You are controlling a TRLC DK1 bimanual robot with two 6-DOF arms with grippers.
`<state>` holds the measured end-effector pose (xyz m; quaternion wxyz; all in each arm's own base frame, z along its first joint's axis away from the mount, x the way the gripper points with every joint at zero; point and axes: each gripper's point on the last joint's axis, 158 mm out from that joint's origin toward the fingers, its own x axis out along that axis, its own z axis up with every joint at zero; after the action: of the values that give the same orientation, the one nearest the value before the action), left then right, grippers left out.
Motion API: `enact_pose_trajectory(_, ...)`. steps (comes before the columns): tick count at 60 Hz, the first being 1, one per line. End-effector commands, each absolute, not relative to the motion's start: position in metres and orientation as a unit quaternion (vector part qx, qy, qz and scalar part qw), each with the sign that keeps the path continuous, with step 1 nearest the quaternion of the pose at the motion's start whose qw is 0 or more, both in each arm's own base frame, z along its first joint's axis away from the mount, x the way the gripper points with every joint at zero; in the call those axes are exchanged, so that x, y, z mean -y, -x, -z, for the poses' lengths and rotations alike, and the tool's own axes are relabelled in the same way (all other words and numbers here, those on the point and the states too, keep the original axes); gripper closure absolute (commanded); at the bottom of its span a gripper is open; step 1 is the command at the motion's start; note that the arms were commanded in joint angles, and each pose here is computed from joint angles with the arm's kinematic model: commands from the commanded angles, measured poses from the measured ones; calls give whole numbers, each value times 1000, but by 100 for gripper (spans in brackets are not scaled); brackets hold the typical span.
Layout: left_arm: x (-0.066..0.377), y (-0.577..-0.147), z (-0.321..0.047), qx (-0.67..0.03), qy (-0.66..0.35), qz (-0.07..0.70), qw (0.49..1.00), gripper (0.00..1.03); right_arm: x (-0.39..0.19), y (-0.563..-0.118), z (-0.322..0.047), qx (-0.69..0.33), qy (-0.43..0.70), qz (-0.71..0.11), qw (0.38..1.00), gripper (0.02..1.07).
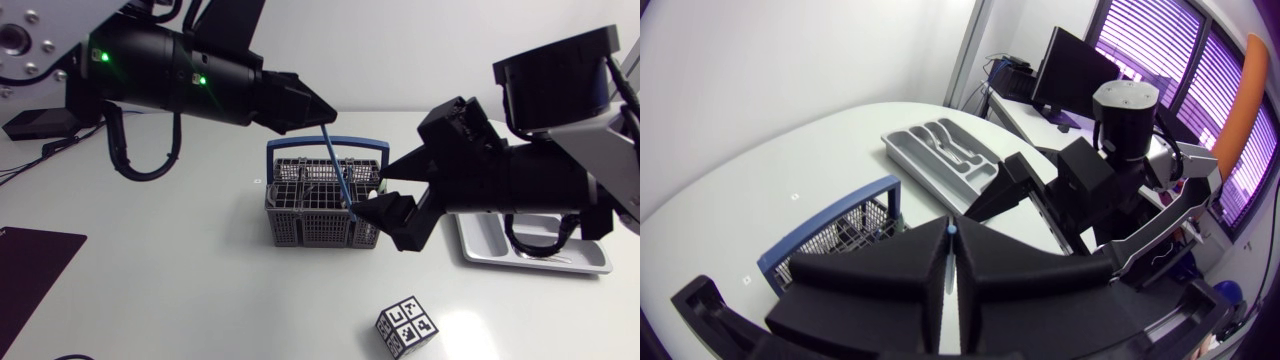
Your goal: Transfer all utensils from the basket to the drawer tray.
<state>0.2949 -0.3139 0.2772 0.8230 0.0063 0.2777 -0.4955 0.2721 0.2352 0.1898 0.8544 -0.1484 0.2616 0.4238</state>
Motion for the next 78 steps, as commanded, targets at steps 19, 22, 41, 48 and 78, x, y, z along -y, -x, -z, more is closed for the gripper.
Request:
enact_pose_trajectory(19, 327, -294, -270, -336, 48, 516, 786, 100, -263, -269, -190, -265, 147, -461, 834, 56)
enact_pose_trajectory(22, 327, -294, -270, -339, 48, 518, 784, 100, -263, -268, -189, -266, 147, -462, 833, 68)
enact_pose_trajectory(41, 324, -300, -271, -340, 52, 512, 787, 98, -268, -261, -179, -284, 137, -479, 819, 102)
enact_pose_trajectory(48, 324, -302, -278, -336, 59, 515, 786, 82, -267, -255, -173, -293, 137, -485, 812, 102)
enact_pose_trajectory(78, 274, -355, -357, -234, 104, 460, 850, 32, -225, -256, -167, -309, 123, -456, 825, 102)
